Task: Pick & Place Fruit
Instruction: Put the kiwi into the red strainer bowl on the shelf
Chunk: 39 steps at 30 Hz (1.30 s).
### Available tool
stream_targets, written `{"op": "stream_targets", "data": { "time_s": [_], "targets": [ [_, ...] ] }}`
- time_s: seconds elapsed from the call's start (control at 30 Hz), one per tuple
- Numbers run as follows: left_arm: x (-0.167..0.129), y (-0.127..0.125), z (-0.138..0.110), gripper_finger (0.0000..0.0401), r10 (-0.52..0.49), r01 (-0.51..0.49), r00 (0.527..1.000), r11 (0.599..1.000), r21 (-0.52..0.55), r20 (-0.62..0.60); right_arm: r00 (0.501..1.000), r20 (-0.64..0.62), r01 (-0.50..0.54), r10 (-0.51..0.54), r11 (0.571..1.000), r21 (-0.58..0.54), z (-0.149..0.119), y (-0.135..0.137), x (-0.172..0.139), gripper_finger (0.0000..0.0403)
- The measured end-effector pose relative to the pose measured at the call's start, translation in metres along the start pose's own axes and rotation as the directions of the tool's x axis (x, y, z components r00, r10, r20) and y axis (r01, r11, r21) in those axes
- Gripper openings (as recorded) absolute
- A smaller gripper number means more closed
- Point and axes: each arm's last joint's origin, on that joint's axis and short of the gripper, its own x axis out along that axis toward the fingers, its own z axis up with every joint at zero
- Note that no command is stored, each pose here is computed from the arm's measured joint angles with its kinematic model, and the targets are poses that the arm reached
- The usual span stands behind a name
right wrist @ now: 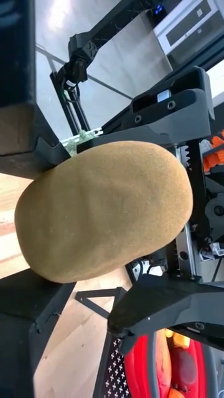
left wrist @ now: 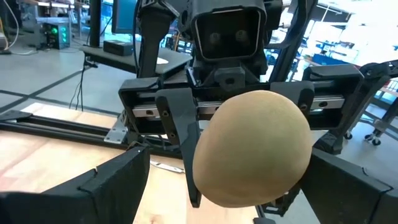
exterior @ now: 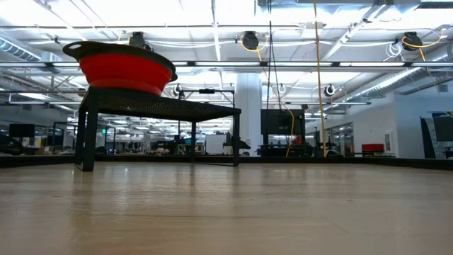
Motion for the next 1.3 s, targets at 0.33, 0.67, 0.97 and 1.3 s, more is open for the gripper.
{"op": "stream_targets", "data": {
  "time_s": [0.33,0.67,0.97,1.3],
  "targets": [
    [0.0,0.0,0.0005,0.0379,0.002,-0.002,1.0,1.0,0.007,0.006,1.0,-0.001,-0.002,0.002,1.0,0.017,-0.0001,0.0002,-0.0001,0.0191],
    [-0.0003,0.0001,0.0028,0.0374,0.01,-0.01,1.0,1.0,-0.003,0.024,1.0,-0.017,-0.014,0.014,1.0,0.01,-0.0022,0.0005,0.0009,0.0224],
    [-0.0003,-0.001,0.0021,0.0275,-0.022,0.022,1.0,1.0,0.004,0.012,1.0,-0.011,-0.006,0.006,1.0,0.01,-0.0018,0.0002,0.0009,0.0226],
    [0.0,-0.001,0.001,0.0177,-0.024,0.024,1.0,1.0,0.013,0.002,0.998,-0.055,-0.007,0.006,1.0,-0.005,-0.0052,-0.0011,0.0003,0.0241]
  ]
}}
